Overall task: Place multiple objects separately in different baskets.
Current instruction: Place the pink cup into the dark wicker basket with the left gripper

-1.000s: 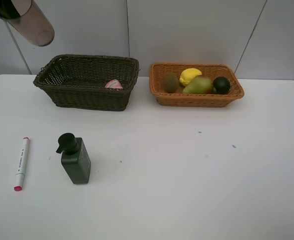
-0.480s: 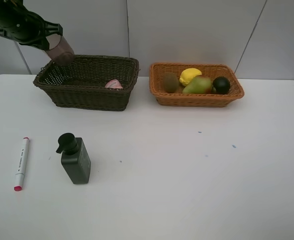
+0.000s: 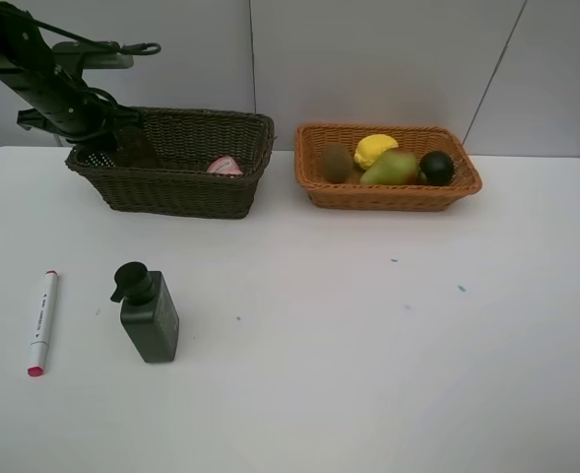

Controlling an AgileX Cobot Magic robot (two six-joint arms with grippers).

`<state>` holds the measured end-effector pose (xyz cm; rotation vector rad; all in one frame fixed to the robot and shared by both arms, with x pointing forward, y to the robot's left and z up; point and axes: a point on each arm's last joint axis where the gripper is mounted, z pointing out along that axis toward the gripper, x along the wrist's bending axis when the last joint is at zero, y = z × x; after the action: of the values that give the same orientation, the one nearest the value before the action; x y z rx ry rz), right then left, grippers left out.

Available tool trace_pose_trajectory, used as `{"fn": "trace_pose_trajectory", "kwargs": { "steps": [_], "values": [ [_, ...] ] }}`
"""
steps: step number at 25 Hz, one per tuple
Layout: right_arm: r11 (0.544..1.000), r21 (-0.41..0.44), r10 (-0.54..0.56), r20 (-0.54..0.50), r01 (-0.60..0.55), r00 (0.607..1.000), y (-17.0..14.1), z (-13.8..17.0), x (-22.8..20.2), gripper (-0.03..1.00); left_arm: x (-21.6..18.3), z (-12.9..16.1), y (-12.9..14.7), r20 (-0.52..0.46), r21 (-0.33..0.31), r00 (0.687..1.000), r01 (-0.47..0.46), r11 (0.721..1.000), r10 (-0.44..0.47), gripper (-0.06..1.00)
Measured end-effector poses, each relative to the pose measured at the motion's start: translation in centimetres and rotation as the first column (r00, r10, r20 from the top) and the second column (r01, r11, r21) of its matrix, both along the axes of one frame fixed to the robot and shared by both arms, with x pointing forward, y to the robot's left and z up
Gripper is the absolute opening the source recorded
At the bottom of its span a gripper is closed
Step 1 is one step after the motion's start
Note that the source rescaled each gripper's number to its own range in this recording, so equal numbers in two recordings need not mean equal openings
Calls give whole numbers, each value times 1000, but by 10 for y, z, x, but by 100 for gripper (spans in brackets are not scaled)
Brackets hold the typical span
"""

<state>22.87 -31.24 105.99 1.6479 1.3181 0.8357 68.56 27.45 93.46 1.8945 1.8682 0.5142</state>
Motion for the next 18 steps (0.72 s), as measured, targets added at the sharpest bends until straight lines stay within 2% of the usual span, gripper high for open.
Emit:
{"fn": "trace_pose_trajectory", "kwargs": {
  "steps": [9,18],
  "values": [
    [1000,0,0,0,0,1000,0,0,0,100,-1,-3,0,-19,1,1000,0,1000,0,0],
    [1000,0,0,0,0,1000,0,0,0,100,-4,-4,0,-82,4,997,3,1000,-3,1]
  ]
}}
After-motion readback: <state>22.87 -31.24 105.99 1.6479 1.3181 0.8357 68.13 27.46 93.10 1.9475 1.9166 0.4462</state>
